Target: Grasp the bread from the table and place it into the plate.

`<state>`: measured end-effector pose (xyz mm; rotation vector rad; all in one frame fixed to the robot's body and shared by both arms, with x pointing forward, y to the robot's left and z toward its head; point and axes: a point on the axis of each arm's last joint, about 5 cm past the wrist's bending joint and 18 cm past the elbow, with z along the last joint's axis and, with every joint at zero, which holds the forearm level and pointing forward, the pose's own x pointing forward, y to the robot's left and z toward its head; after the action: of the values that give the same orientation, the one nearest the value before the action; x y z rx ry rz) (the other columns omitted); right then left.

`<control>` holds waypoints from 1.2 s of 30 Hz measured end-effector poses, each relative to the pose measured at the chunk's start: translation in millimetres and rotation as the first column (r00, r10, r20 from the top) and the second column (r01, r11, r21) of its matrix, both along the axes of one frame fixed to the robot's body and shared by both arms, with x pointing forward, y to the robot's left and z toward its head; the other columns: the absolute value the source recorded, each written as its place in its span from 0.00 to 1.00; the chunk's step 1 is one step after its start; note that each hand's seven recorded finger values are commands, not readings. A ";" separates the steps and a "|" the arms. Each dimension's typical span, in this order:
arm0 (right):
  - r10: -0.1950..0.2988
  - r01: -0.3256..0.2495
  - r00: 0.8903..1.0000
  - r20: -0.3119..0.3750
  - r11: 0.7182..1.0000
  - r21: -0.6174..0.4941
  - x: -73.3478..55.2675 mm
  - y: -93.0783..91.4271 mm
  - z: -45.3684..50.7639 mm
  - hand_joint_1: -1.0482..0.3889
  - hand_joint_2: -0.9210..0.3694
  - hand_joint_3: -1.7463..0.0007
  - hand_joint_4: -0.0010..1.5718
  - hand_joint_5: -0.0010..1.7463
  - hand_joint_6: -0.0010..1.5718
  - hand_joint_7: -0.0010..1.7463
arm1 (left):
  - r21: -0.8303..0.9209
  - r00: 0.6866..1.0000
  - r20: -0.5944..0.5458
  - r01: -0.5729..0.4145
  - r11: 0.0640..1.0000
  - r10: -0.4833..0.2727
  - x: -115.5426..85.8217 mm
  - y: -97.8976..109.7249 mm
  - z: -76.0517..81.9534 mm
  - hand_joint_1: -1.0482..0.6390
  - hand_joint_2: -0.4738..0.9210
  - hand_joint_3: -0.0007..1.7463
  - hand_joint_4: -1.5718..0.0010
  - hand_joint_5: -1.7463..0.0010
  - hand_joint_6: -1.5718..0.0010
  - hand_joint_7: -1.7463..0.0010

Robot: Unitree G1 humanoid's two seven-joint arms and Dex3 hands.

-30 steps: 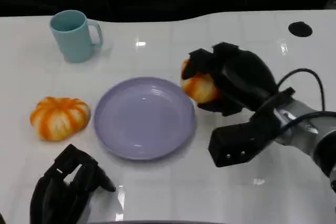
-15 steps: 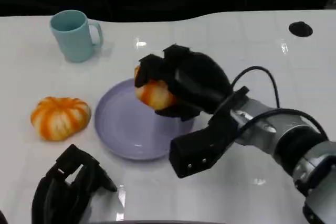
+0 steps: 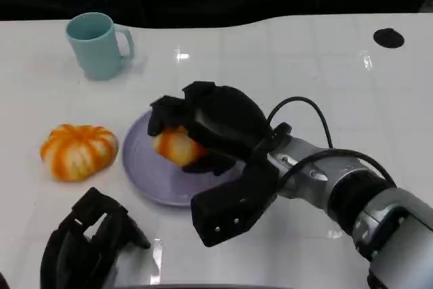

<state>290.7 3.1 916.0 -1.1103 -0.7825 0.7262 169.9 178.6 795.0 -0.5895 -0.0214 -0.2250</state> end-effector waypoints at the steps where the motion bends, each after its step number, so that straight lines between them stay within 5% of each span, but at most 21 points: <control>1: 0.004 -0.004 1.000 -0.012 1.000 -0.021 0.1 -0.1 -0.1 0.43 0.01 0.91 0.34 0.33 0.43 0.03 | 0.000 1.000 0.000 0.000 1.000 0.000 0.0 0.0 0.0 0.28 1.00 0.14 0.60 0.00 0.67 0.14; 4: 0.009 -0.013 0.999 -0.037 0.996 -0.087 1.4 -0.8 0.9 0.27 0.00 0.82 0.17 0.21 0.26 0.00 | 0.000 1.000 0.000 0.000 1.000 0.000 0.0 0.0 0.0 0.27 1.00 0.14 0.60 0.00 0.67 0.14; 9: 0.024 -0.037 0.997 -0.070 0.981 -0.192 5.9 -3.5 6.6 0.16 0.00 0.74 0.04 0.14 0.16 0.00 | 0.002 1.000 0.000 0.000 1.000 0.000 -0.1 0.1 0.0 0.28 1.00 0.14 0.61 0.00 0.67 0.15; 22: 0.063 -0.078 0.996 -0.067 0.969 -0.236 10.7 -6.4 20.5 0.09 0.00 0.69 0.01 0.12 0.12 0.00 | 0.001 1.000 -0.004 -0.007 1.000 0.007 -0.2 0.2 0.0 0.28 1.00 0.14 0.60 0.00 0.66 0.16; 30: 0.091 -0.098 0.992 -0.092 0.993 -0.071 14.6 -40.6 24.2 0.17 0.00 0.73 0.06 0.15 0.13 0.01 | -0.002 1.000 -0.002 -0.004 1.000 0.004 0.1 -0.6 0.2 0.29 1.00 0.15 0.61 0.00 0.66 0.17; 33: 0.103 -0.100 0.983 -0.150 0.994 0.033 13.3 -58.1 20.6 0.20 0.00 0.75 0.08 0.15 0.14 0.01 | -0.003 1.000 -0.003 -0.003 1.000 0.003 0.4 -0.6 0.1 0.29 1.00 0.15 0.61 0.00 0.66 0.16; 36: 0.116 -0.086 0.962 -0.246 0.988 0.127 10.0 -73.5 13.7 0.23 0.00 0.76 0.07 0.14 0.13 0.01 | -0.004 1.000 -0.003 -0.003 1.000 0.003 0.8 -0.8 0.2 0.29 1.00 0.14 0.61 0.00 0.66 0.15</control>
<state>300.7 -70.4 929.7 -0.8575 -0.6578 0.8785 170.7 177.8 795.2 -0.5940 -0.0203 -0.2210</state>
